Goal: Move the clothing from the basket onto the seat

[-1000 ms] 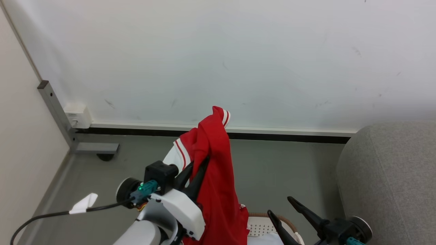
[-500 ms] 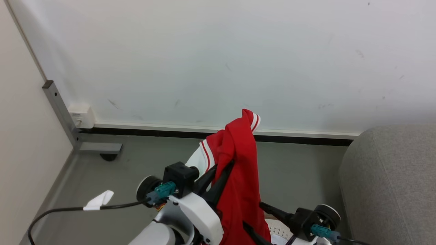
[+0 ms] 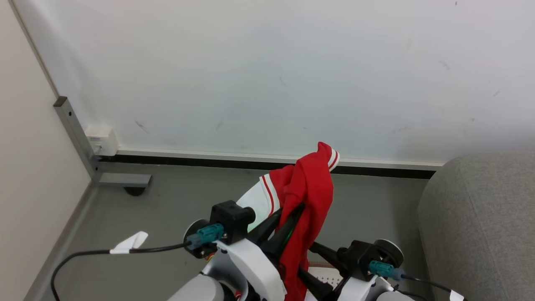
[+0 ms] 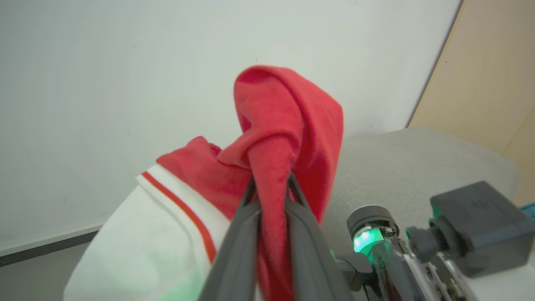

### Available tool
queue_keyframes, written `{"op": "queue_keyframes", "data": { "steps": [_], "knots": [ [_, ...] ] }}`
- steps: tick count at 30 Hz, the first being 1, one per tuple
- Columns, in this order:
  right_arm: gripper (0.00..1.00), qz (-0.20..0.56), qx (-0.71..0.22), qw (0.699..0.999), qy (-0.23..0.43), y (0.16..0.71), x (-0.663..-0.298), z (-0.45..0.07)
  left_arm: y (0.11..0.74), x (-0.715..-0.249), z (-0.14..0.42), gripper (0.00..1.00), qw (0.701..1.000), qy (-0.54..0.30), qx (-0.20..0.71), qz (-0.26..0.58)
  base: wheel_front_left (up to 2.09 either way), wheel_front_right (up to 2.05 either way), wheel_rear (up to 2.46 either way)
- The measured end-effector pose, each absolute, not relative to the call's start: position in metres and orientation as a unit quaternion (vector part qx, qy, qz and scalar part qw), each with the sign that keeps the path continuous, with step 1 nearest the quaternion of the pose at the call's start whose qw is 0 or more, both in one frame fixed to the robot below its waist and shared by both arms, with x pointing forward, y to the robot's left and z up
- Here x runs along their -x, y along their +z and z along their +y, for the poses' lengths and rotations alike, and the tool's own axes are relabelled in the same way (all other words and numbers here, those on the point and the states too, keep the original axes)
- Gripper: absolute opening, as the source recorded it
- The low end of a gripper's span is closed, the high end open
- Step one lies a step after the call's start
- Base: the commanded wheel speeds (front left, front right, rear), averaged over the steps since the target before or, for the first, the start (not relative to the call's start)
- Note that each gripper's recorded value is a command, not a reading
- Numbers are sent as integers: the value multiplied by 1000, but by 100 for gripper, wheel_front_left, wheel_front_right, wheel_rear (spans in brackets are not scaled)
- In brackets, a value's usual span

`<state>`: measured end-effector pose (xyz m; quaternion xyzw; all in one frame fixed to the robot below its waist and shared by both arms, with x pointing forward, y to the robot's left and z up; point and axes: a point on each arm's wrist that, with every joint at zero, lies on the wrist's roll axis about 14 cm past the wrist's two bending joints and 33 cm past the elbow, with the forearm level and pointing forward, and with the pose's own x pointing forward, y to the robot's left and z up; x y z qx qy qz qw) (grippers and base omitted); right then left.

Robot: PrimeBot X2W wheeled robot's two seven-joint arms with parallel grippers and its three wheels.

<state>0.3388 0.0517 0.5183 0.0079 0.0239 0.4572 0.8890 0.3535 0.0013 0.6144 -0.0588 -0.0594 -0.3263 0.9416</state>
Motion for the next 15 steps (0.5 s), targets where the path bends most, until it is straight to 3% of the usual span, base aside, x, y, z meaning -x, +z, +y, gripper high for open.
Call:
{"op": "queue_keyframes", "data": {
  "steps": [1, 10, 15],
  "knots": [
    [0, 24, -12, 890, 456, 519, -339, 52, 614, -353, 1, 0, 941, -327, 61, -59, 0, 0, 0],
    [0, 15, -48, 900, 434, 530, -350, 44, 610, -358, 3, 0, 943, -322, 62, -55, 0, 0, 0],
    [0, 14, -62, 908, 414, 531, -354, 30, 608, -361, 6, 40, 946, -313, 63, -56, 0, 0, 0]
  ]
}}
